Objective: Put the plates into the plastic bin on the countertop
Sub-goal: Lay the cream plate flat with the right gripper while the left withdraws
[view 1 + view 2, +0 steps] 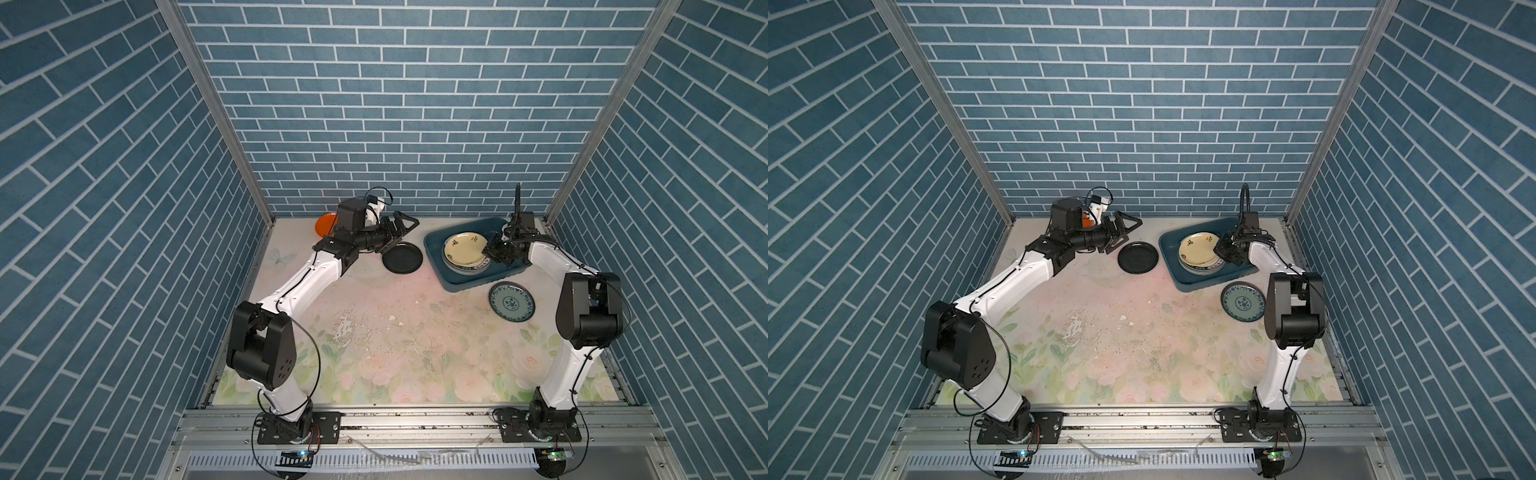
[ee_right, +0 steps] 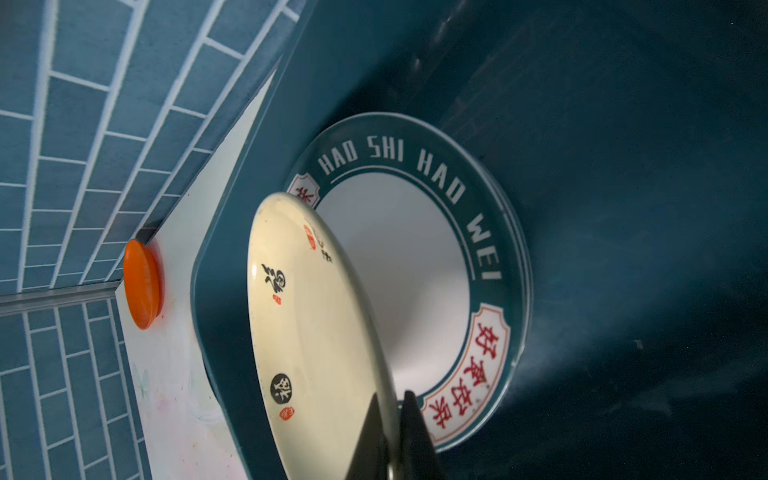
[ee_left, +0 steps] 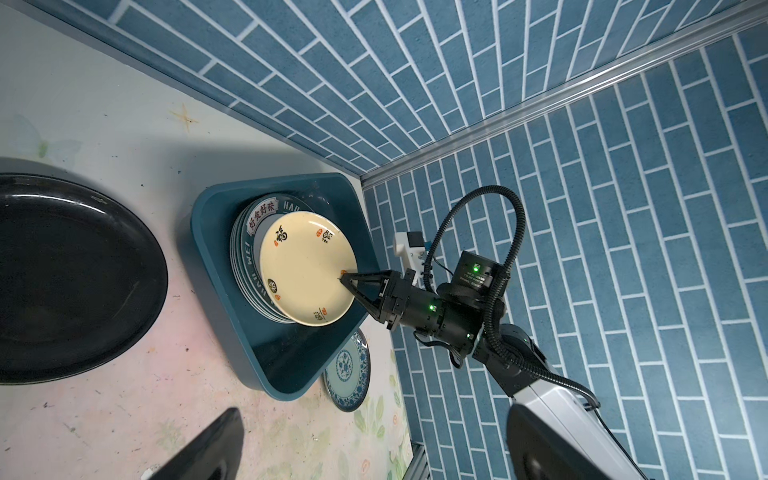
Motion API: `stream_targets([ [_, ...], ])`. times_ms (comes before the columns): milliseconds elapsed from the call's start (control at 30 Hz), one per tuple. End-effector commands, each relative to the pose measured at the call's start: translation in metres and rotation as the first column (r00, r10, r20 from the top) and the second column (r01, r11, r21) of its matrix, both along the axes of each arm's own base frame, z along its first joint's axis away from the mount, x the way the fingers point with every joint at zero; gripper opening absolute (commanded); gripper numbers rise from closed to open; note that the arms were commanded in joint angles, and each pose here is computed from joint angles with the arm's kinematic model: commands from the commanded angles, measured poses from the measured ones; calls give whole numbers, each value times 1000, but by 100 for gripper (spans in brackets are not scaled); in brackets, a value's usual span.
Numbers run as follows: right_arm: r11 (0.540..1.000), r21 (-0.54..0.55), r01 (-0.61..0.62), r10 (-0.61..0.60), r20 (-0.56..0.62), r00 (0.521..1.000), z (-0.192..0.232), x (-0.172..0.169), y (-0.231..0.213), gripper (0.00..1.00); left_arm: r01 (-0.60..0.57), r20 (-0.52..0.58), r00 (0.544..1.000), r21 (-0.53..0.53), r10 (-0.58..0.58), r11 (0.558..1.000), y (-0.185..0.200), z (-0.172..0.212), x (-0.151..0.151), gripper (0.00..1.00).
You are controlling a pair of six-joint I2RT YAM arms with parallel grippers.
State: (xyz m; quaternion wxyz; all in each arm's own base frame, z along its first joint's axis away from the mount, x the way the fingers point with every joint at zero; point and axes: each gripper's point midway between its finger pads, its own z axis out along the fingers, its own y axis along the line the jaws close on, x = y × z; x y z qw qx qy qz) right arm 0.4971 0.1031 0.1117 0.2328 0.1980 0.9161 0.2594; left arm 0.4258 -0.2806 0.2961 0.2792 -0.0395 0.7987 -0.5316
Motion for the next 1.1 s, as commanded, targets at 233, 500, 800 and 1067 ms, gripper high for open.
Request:
stream_targets([
  [233, 1000, 22, 6, -7, 38, 999, -5, 37, 3, 3, -18, 42, 999, -8, 18, 1000, 6, 12, -5, 100],
  [500, 999, 30, -10, 9, 14, 1000, -15, 37, 6, 4, -29, 46, 998, -27, 30, 999, 5, 13, 0, 100],
  [800, 1000, 10, -1, 1, -25, 1000, -28, 32, 2, 7, -34, 43, 998, -31, 36, 999, 2, 15, 7, 100],
  [1067, 1000, -11, -20, 19, -43, 999, -30, 31, 2, 24, -39, 47, 998, -31, 40, 999, 2, 18, 10, 100],
])
